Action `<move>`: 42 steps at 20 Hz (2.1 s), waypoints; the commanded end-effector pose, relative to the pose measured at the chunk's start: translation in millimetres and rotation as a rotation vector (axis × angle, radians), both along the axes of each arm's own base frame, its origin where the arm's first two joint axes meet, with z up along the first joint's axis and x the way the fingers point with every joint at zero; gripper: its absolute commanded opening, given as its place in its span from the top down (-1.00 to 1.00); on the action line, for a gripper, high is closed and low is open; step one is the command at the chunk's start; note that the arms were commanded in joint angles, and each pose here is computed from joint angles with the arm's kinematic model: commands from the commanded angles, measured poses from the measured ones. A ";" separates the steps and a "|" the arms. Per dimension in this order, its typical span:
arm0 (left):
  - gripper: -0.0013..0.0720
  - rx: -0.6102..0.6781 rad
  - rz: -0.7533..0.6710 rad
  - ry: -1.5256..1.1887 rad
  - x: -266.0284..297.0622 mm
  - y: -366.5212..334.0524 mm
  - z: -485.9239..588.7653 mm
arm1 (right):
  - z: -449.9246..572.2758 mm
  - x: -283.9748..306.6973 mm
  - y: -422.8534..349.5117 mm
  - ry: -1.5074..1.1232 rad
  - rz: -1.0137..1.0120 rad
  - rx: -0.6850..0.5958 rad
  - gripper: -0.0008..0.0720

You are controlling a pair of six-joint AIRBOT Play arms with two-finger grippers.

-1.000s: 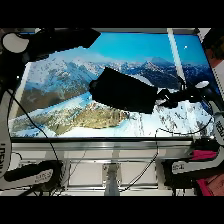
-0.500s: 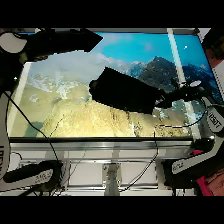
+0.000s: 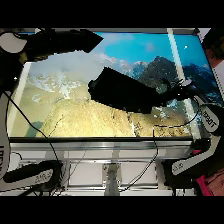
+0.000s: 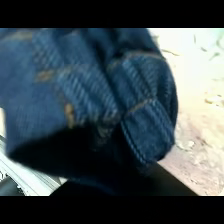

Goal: Fold the clothes and pants, and hang the long-sleeved shirts on hangers.

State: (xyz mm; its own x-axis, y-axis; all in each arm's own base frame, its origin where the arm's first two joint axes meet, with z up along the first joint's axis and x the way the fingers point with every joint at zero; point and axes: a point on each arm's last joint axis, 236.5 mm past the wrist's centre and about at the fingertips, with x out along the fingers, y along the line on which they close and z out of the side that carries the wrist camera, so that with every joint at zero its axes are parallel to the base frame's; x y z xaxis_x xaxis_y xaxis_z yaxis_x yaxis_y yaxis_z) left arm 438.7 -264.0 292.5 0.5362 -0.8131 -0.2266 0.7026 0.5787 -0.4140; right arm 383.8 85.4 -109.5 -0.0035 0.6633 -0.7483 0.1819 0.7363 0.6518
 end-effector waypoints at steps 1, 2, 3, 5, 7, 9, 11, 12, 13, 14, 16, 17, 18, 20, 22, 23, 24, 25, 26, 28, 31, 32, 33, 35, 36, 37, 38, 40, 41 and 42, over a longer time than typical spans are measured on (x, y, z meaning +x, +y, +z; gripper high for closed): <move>-0.50 0.001 -0.001 -0.001 -0.4 -0.3 0.0 | 2.2 -1.3 3.4 -0.011 0.023 0.005 0.92; -0.50 0.001 -0.001 0.000 -0.5 -0.3 0.0 | 5.7 -4.4 3.8 -0.004 0.031 0.013 0.93; -0.44 0.002 -0.003 0.001 -1.0 -0.5 -0.3 | 12.8 -10.3 3.3 0.009 0.045 0.028 0.93; -0.36 0.002 -0.004 0.001 -1.2 -0.6 -0.5 | 30.8 -20.2 -13.2 0.026 0.041 0.020 0.93; -0.36 0.002 -0.004 0.001 -1.2 -0.6 -0.5 | 48.6 -24.4 -58.2 0.015 -0.033 -0.072 0.93; -0.36 0.002 -0.004 0.002 -1.2 -0.6 -0.4 | 67.4 -31.5 -118.8 -0.027 -0.135 -0.170 0.93; -0.36 0.001 -0.004 0.002 -1.2 -0.7 -0.4 | 82.6 -44.8 -182.0 -0.059 -0.280 -0.230 0.93; -0.36 0.001 -0.005 0.002 -1.3 -0.7 -0.4 | 87.4 -52.9 -210.7 -0.076 -0.344 -0.246 0.93; -0.36 0.000 -0.005 0.002 -1.4 -0.8 -0.2 | 90.2 -64.3 -241.3 -0.082 -0.413 -0.260 0.93; -0.36 -0.002 -0.005 0.003 -1.4 -0.9 0.1 | 91.5 -78.3 -272.5 -0.078 -0.494 -0.282 0.93; -0.37 -0.003 -0.005 0.006 -1.6 -1.0 0.0 | 96.3 -104.6 -327.6 -0.091 -0.649 -0.327 0.93; -0.36 -0.003 -0.006 0.007 -1.8 -1.1 -0.1 | 97.5 -118.8 -350.3 -0.096 -0.707 -0.357 0.93; -0.36 -0.003 -0.006 0.007 -1.9 -1.1 -0.2 | 96.7 -136.7 -371.6 -0.084 -0.759 -0.396 0.94; -0.36 -0.011 -0.002 0.020 -1.7 -1.1 -0.3 | 92.8 -171.9 -406.7 -0.047 -0.839 -0.486 0.94; -0.36 -0.017 0.000 0.029 -1.8 -1.2 -0.4 | 90.0 -197.8 -427.8 -0.016 -0.913 -0.531 0.94; -0.36 -0.017 0.000 0.029 -1.8 -1.2 -0.4 | 88.5 -208.1 -435.2 -0.002 -0.938 -0.551 0.94; -0.36 -0.019 0.000 0.032 -1.9 -1.3 -0.4 | 86.8 -216.6 -440.2 0.015 -0.952 -0.569 0.94; -0.36 -0.023 0.002 0.038 -1.7 -1.1 -0.4 | 83.9 -225.5 -443.6 0.044 -0.964 -0.586 0.93; -0.36 -0.023 0.002 0.038 -1.9 -1.3 -0.4 | 80.3 -235.4 -447.5 0.084 -0.975 -0.614 0.93; -0.36 -0.023 0.002 0.038 -1.9 -1.4 -0.4 | 74.8 -251.7 -452.5 0.164 -1.019 -0.650 0.93; -0.37 -0.022 0.002 0.038 -1.9 -1.3 -0.5 | 71.9 -252.1 -452.6 0.192 -1.075 -0.632 0.83; -0.37 -0.022 0.002 0.038 -1.9 -1.3 -0.5 | 73.4 -249.7 -454.2 0.194 -1.116 -0.625 0.33; -0.37 -0.022 0.002 0.038 -1.8 -1.2 -0.5 | 77.4 -249.0 -457.9 0.198 -1.153 -0.625 -0.31; -0.37 -0.022 0.002 0.037 -1.8 -1.2 -0.5 | 100.2 -244.4 -473.7 0.162 -1.202 -0.657 -0.73; -0.37 -0.021 0.003 0.037 -1.7 -1.0 -0.6 | 116.3 -237.9 -482.9 0.120 -1.237 -0.668 -0.73; -0.37 -0.021 0.003 0.037 -1.7 -1.0 -0.6 | 134.3 -225.4 -489.4 0.055 -1.262 -0.659 -0.73; -0.37 -0.022 0.003 0.038 -1.6 -1.1 -0.7 | 155.5 -203.9 -492.5 -0.039 -1.297 -0.611 -0.72; -0.36 -0.022 0.003 0.038 -1.4 -1.1 -0.9 | 197.7 -142.7 -478.1 -0.267 -1.275 -0.435 0.01; -0.31 -0.022 0.004 0.037 -1.0 -0.8 -0.7 | 219.8 -107.1 -459.7 -0.391 -1.203 -0.342 0.77; -0.12 -0.023 0.014 0.036 1.5 2.9 -0.4 | 240.1 -72.3 -435.8 -0.499 -1.127 -0.246 0.92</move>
State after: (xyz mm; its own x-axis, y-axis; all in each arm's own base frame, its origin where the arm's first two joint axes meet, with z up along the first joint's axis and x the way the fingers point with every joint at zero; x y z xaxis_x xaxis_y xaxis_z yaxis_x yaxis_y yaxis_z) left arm 437.5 -264.3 292.0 0.5308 -0.8161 -0.2286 0.6840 0.5718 -0.4529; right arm 228.8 -389.3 64.1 0.5257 -0.1752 -0.8325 0.8294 0.3232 0.4557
